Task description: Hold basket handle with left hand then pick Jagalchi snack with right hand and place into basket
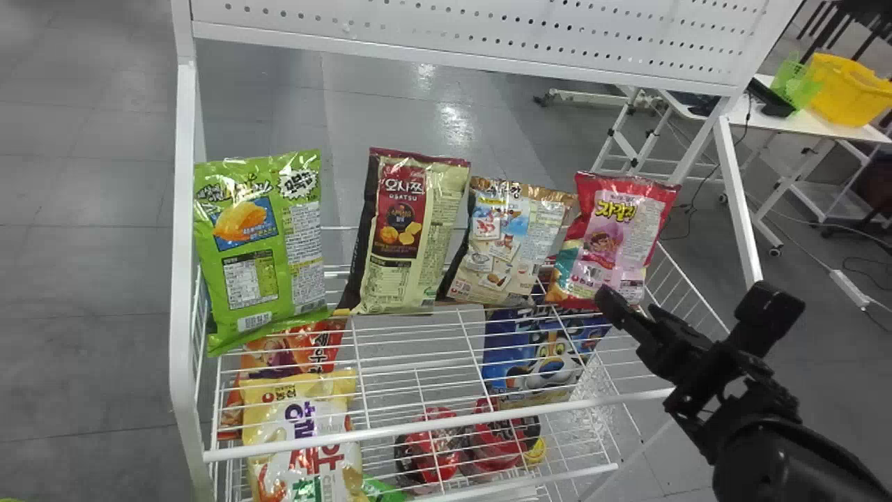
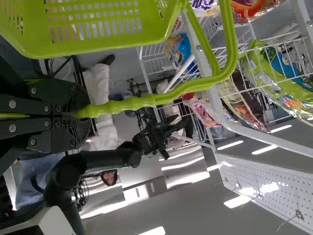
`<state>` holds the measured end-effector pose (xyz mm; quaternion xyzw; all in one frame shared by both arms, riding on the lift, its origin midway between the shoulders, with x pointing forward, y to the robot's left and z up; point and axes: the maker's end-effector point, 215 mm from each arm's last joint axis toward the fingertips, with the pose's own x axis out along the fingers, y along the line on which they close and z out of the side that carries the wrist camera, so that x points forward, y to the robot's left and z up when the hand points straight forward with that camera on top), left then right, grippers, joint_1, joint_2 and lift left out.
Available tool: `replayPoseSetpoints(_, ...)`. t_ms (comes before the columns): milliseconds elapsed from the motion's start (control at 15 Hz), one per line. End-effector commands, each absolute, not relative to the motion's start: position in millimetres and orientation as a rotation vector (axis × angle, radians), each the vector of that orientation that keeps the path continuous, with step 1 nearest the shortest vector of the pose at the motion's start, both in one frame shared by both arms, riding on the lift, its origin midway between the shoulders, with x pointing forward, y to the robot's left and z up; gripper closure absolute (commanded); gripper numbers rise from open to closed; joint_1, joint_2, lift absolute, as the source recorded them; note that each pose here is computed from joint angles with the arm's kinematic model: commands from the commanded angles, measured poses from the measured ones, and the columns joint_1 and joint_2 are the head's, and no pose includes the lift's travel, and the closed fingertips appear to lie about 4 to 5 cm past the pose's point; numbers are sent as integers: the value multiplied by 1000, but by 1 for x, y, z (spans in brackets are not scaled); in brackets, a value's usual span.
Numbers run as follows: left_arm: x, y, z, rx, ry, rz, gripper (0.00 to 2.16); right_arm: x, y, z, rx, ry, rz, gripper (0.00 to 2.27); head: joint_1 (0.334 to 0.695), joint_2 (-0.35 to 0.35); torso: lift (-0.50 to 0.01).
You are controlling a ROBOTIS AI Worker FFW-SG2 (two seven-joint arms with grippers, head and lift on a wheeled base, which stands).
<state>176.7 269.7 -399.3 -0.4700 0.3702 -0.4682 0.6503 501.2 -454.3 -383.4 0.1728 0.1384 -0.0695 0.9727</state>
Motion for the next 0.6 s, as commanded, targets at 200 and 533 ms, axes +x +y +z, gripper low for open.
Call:
replayPoseSetpoints(200,176,270,-398,-1077,837,-1068,2145,534,-472,-380,412,326,-164,80,695,-302,-9)
replayPoseSetpoints(533,176,273,-400,-1079,835,-1062,2145,551,-507,-358,434,371,-195,80,695,-345,-9)
